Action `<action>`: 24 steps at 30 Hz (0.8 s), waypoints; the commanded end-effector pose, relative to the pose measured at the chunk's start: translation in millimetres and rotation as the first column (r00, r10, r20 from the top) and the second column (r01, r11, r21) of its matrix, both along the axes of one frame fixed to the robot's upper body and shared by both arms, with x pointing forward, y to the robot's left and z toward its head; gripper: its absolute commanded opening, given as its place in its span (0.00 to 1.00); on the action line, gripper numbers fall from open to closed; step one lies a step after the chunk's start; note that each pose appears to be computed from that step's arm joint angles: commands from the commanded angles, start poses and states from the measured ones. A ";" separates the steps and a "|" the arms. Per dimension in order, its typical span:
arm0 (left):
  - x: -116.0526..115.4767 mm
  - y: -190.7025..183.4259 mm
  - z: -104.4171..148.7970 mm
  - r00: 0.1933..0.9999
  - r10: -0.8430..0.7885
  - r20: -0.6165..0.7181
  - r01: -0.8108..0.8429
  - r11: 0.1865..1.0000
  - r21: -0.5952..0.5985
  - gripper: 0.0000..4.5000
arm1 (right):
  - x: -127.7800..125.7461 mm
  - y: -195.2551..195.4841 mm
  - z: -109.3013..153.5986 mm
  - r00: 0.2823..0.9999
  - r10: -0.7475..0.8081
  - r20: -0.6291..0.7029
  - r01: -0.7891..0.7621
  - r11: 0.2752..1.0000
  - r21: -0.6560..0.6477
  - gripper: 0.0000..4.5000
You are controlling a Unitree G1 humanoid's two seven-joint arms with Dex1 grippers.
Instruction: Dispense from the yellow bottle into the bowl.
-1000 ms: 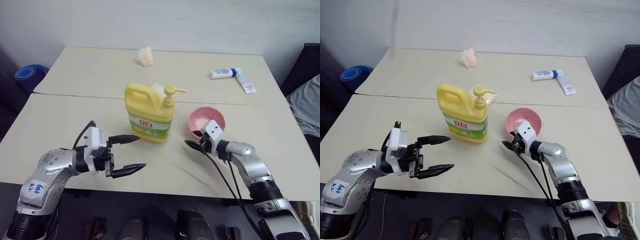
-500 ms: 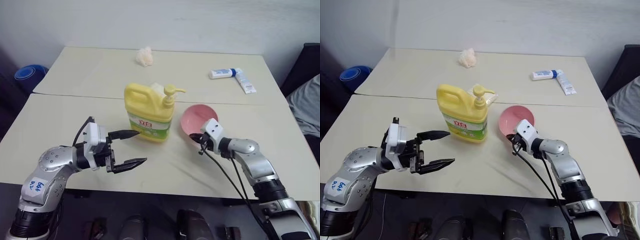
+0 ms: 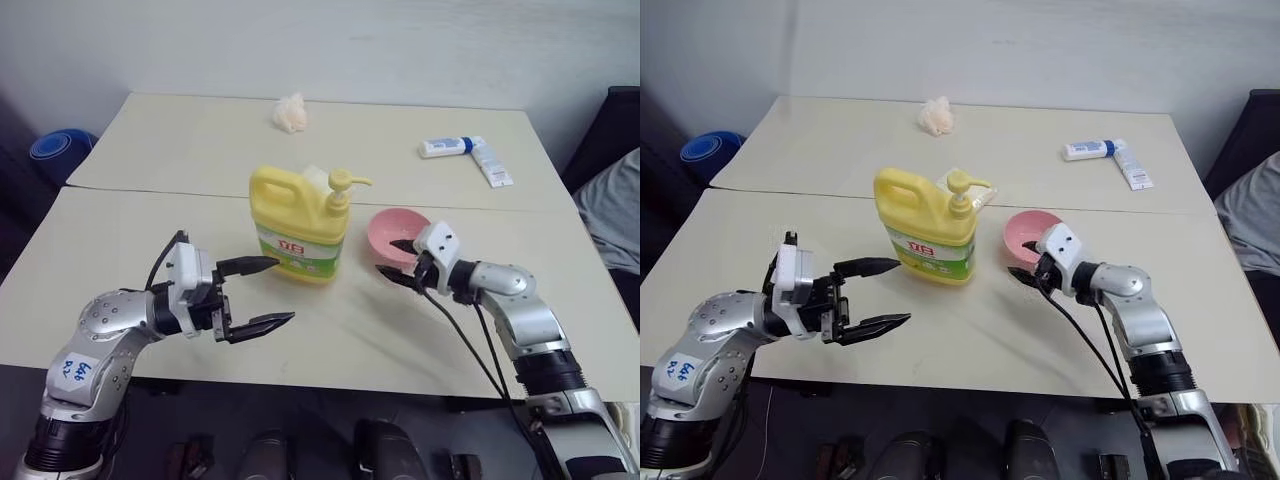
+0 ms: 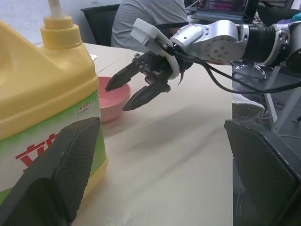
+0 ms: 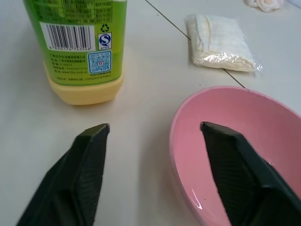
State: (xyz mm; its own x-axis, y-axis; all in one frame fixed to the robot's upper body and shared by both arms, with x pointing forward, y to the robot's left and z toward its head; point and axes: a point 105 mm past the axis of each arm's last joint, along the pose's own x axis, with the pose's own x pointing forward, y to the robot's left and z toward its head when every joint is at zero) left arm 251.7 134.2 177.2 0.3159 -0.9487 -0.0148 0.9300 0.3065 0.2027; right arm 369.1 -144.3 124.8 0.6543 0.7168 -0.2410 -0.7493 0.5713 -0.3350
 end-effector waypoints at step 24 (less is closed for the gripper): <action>6.4 -1.1 11.0 0.998 0.016 0.055 -0.015 1.000 -0.023 1.00 | 31.6 5.0 -8.5 0.999 0.010 -0.030 -0.014 0.993 -0.120 0.01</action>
